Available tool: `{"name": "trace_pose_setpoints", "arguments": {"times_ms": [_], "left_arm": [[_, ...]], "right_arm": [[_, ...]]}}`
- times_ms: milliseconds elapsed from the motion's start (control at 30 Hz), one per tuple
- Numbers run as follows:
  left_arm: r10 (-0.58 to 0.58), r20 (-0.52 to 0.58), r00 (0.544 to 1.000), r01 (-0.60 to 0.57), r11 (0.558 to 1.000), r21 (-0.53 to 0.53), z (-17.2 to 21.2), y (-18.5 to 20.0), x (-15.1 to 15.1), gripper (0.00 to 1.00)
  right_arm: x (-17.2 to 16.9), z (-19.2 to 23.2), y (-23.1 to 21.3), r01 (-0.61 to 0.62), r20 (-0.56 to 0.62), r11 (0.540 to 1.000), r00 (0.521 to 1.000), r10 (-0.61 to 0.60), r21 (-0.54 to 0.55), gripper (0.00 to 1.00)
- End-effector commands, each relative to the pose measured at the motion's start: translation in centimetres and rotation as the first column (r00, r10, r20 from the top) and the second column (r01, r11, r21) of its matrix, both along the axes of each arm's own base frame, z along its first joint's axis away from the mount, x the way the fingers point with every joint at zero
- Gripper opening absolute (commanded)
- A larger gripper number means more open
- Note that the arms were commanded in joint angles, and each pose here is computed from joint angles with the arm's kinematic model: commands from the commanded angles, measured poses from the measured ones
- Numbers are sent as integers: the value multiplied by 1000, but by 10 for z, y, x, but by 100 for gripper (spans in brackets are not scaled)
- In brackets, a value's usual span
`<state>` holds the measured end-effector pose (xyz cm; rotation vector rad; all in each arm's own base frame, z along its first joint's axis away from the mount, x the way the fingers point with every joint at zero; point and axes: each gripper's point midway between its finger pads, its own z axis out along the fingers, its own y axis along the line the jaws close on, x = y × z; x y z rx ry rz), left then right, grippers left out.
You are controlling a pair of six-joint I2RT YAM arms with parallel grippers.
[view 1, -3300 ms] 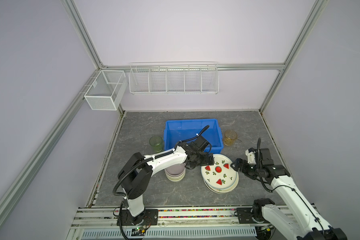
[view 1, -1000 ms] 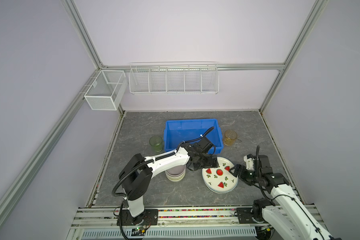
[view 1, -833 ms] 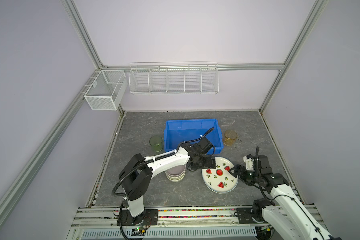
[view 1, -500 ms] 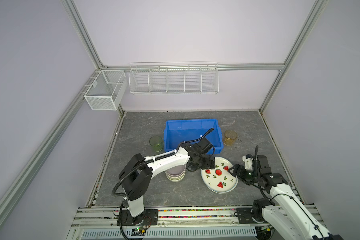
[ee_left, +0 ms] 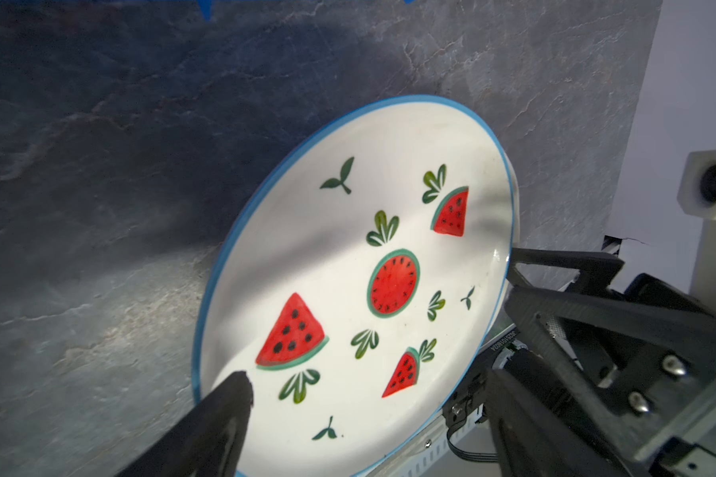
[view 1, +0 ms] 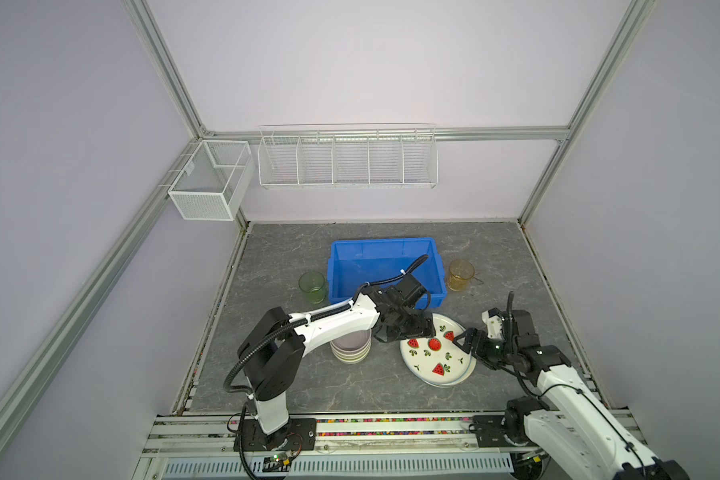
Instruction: Place the mixed dishes into the plastic bin
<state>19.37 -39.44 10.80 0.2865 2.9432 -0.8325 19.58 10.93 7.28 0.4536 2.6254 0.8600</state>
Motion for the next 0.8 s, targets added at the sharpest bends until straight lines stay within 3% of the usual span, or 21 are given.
{"name": "trace_pose_setpoints", "arguments": {"times_ms": [0,400,767], "left_arm": [[2,39,999,-4,998,61,4,12,2,89],[14,88,996,-26,990,137,2,22,12,92],[-3,-5,1000,3,999,35,-10,-4,3,90]], "right_arm": [[-9,-11,-4,20,-38,1000,999,-21,-20,78],[-11,-13,-6,20,-45,999,999,-22,-35,81],[-9,-14,-2,8,-49,1000,999,-9,-22,81]]}}
